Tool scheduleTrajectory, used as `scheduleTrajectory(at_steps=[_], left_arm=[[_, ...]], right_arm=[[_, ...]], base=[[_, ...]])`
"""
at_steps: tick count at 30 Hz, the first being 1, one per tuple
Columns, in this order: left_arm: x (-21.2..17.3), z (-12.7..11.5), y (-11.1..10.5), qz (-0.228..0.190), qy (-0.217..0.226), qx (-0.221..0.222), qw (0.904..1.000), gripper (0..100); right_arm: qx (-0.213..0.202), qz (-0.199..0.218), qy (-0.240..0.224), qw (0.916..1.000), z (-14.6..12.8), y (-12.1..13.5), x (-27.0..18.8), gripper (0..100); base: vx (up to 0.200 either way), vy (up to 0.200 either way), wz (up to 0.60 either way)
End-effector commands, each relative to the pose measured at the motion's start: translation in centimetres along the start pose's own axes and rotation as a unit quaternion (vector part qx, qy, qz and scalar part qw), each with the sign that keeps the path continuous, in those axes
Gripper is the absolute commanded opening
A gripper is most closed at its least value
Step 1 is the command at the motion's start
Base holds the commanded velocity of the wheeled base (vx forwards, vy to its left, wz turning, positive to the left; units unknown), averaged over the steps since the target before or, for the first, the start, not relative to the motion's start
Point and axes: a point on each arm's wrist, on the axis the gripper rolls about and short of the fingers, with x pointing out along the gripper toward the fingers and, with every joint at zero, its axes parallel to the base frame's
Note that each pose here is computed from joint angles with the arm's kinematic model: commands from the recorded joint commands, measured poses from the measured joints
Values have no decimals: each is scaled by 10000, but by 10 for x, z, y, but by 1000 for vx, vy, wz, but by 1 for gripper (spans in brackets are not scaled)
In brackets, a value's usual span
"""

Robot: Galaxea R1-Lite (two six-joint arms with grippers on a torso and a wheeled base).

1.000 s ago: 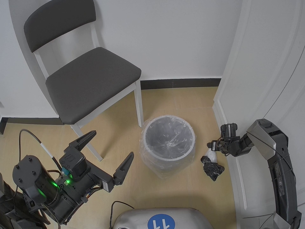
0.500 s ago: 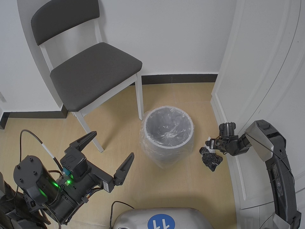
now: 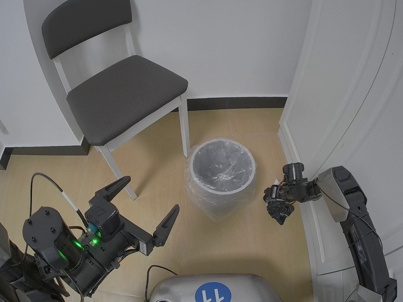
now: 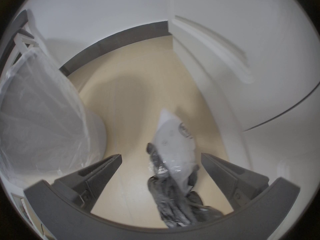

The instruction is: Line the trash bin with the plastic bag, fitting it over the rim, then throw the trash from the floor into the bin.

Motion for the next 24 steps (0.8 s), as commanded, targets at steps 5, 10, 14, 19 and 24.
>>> scheduleTrajectory(at_steps=[5,10,14,19,24], left_arm=[[1,-3,-1,-12,69,24,10000,100],[-2,-4,0,-31,86,55,9999,100],[-3,-3,0,-25,58,52,10000,100],[-3,-3,-1,-52,74,60,9999,100],[-4,-3,-1,-51,67,58,9999,100]], right_arm=[[-28,-16,281,9996,-32,-8,20,100],[-90,-69,331,9994,-33,-10,21,100],[-83,-113,455,9989,-35,-11,20,100],[-126,-262,757,9967,-39,-13,18,100],[-128,-273,801,9963,-39,-13,17,100]], base=[[0,0,0],[0,0,0],[0,0,0],[0,0,0],[0,0,0]])
